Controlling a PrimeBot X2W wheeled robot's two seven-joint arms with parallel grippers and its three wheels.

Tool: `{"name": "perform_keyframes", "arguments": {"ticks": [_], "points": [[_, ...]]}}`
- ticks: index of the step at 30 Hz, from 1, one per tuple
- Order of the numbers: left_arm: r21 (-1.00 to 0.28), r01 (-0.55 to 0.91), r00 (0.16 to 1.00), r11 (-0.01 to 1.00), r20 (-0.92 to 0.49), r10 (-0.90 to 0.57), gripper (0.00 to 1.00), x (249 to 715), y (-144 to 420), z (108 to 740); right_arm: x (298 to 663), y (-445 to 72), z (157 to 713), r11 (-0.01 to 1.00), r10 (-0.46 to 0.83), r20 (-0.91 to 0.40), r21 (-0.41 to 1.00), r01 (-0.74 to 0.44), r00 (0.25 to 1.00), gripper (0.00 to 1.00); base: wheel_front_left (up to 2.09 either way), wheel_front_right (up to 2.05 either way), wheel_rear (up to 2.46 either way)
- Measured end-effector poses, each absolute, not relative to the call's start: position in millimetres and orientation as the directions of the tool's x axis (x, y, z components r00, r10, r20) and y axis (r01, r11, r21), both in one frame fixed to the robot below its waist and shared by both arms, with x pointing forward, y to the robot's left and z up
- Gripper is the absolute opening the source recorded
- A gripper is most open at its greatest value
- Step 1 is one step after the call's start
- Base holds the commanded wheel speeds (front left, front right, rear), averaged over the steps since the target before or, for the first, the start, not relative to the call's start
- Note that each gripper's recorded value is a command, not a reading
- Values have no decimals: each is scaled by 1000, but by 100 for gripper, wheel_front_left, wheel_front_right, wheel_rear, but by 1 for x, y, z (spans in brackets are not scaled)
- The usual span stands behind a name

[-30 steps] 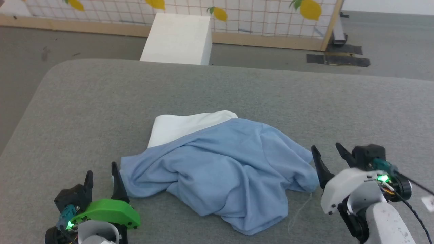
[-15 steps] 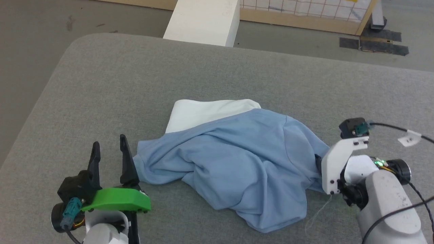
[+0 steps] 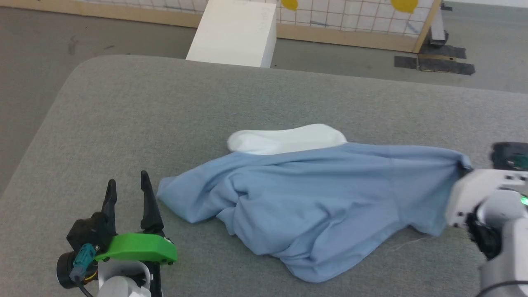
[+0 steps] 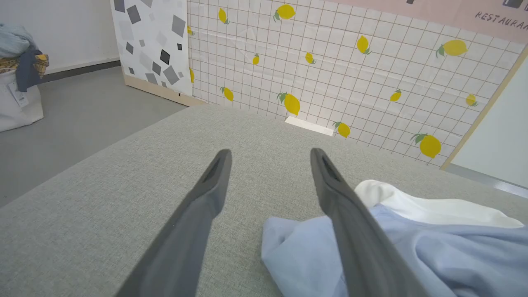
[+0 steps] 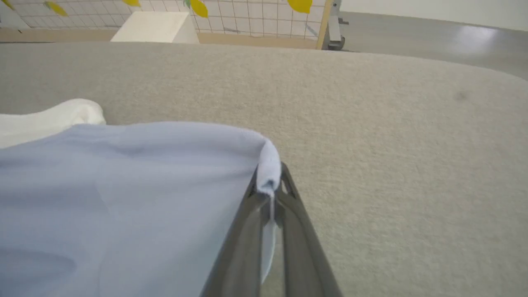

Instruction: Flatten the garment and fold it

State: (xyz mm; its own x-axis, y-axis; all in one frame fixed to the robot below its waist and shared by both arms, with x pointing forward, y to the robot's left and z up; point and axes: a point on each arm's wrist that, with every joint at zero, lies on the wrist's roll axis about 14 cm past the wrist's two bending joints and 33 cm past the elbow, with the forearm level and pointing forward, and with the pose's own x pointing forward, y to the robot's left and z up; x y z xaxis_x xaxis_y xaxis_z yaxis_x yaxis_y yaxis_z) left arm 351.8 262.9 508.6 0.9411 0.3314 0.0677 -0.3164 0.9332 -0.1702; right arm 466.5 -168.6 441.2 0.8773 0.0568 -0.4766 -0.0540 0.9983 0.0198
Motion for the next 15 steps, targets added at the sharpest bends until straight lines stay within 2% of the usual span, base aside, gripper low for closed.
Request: {"name": "perform_keyframes", "arguments": {"ticks": [4, 8, 12, 13, 14, 15], "points": [[-175, -284, 951, 943, 75, 301, 100, 357, 253, 510, 449, -228, 451, 994, -99, -445, 3, 112, 890, 0, 0, 0, 0], [-179, -249, 962, 952, 70, 265, 100, 363, 240, 508, 421, -279, 444, 966, -234, -473, -15, 258, 850, 0, 0, 0, 0], [-178, -221, 972, 959, 41, 231, 100, 369, 230, 498, 400, -299, 432, 946, -275, -511, 7, 323, 815, 0, 0, 0, 0], [-178, -213, 975, 961, 30, 222, 100, 371, 227, 495, 398, -299, 430, 945, -272, -513, 18, 327, 814, 5, 0, 0, 0], [-179, -205, 977, 962, 16, 211, 100, 372, 223, 490, 396, -300, 430, 943, -272, -507, 29, 331, 818, 84, 0, 0, 0], [-184, -199, 979, 963, -1, 202, 100, 374, 220, 484, 395, -299, 428, 941, -267, -502, 48, 334, 823, 100, 0, 0, 0]]}}
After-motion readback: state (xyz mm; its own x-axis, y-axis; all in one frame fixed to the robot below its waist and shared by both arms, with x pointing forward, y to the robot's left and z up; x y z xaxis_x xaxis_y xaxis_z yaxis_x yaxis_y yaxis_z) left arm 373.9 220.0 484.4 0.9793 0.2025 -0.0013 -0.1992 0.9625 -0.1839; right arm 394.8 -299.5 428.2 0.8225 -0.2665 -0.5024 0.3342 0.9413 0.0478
